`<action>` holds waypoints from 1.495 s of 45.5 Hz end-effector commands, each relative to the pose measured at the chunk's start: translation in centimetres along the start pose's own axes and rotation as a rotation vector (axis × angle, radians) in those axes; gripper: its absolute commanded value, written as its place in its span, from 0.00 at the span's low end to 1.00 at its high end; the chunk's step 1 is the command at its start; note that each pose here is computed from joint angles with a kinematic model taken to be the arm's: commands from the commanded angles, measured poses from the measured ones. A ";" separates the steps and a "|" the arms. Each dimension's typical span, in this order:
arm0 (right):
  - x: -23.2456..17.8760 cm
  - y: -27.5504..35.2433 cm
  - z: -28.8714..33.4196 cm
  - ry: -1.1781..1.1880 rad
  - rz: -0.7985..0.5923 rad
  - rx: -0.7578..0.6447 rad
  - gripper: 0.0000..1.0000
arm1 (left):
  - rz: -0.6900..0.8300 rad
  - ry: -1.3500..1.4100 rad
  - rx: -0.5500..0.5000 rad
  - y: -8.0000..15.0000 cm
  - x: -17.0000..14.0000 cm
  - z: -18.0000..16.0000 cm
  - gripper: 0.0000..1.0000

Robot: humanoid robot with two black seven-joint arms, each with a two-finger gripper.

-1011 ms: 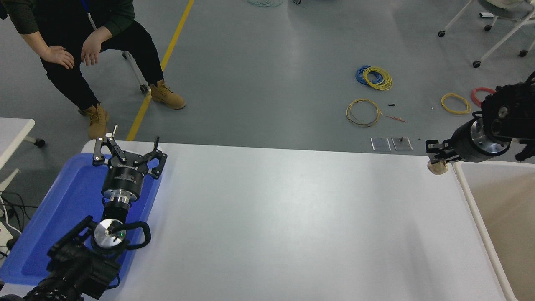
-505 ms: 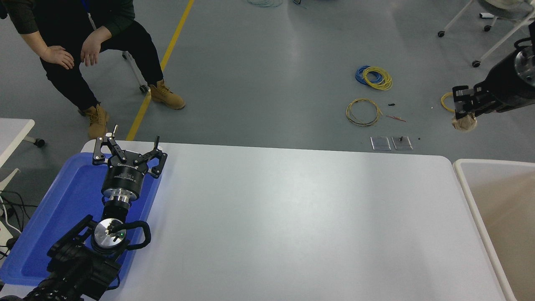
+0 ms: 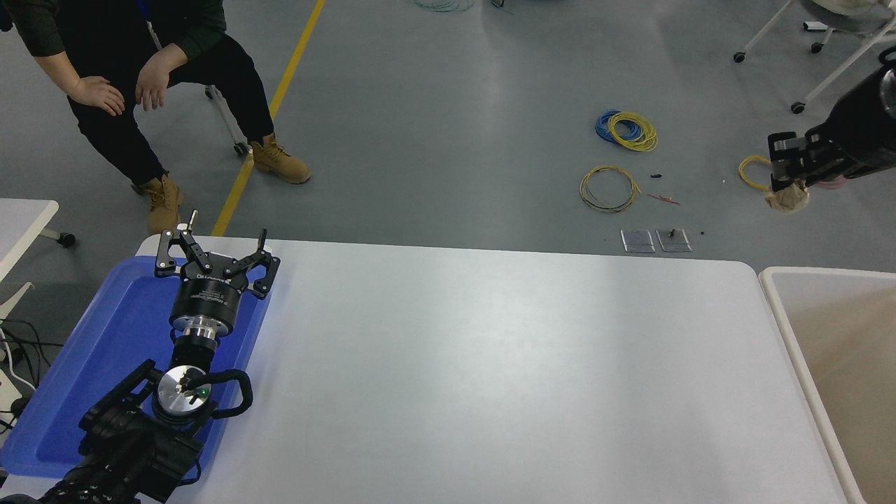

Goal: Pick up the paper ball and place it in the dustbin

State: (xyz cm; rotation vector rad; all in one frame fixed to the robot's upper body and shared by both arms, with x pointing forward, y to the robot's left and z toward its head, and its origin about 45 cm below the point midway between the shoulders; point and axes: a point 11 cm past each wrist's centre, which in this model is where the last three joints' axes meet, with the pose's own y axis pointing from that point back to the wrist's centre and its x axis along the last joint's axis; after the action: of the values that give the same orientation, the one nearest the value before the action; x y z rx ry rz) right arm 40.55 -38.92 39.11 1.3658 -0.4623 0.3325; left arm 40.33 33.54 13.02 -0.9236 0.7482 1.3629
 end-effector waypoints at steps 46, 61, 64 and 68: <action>-16.1 -18.0 23.0 -0.599 0.512 -0.449 0.00 | -0.001 0.001 0.000 0.0 0.0 -0.1 1.00; -20.6 -20.5 21.7 -0.799 0.550 -0.447 0.00 | -0.001 0.000 0.000 0.0 0.0 0.0 1.00; -21.9 -21.3 20.9 -0.813 0.525 -0.441 0.00 | -0.001 0.000 0.000 0.0 0.0 0.0 1.00; -23.3 -22.2 20.0 -0.823 0.505 -0.439 0.00 | -0.002 0.002 0.000 0.0 -0.1 -0.1 1.00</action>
State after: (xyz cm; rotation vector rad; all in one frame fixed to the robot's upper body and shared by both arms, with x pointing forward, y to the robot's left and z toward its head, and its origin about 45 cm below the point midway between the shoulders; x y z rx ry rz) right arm 31.43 -62.79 15.40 0.8903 -1.4348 0.1358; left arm 40.34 33.51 13.03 -0.9242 0.7483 1.3618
